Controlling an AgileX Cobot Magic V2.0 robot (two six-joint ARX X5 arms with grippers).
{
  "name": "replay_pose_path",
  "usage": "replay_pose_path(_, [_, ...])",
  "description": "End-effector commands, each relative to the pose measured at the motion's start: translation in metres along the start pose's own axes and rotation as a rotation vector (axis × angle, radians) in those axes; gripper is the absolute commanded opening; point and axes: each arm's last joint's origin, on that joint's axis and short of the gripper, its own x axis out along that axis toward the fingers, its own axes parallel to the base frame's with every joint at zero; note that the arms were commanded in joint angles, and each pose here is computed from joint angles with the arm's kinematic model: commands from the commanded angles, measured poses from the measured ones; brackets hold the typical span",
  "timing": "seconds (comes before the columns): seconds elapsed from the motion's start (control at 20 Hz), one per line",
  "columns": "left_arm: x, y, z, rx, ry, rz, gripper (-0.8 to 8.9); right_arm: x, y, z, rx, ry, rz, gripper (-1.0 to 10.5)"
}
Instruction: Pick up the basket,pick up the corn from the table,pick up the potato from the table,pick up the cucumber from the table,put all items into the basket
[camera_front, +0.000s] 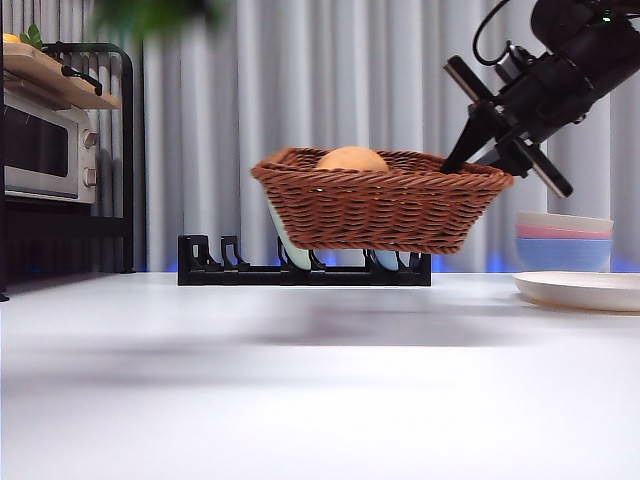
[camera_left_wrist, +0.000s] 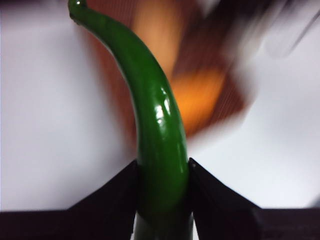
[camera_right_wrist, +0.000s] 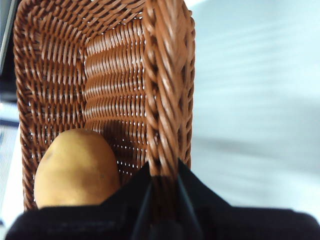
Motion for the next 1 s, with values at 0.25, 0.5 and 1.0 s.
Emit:
replay_pose_path(0.25, [0.028, 0.015, 0.088, 0.138, -0.09, 0.107, -0.08, 0.024, 0.041, -0.02, -0.083, 0.093, 0.088, -0.1])
replay_pose_path(0.5, [0.126, 0.031, 0.08, 0.221, 0.179, 0.053, -0.08, 0.036, 0.061, -0.034, -0.117, 0.147, 0.122, -0.1])
replay_pose_path(1.0, [0.149, 0.048, 0.066, 0.174, 0.335, 0.107, 5.94, 0.038, 0.061, -0.035, -0.124, 0.117, 0.061, -0.1])
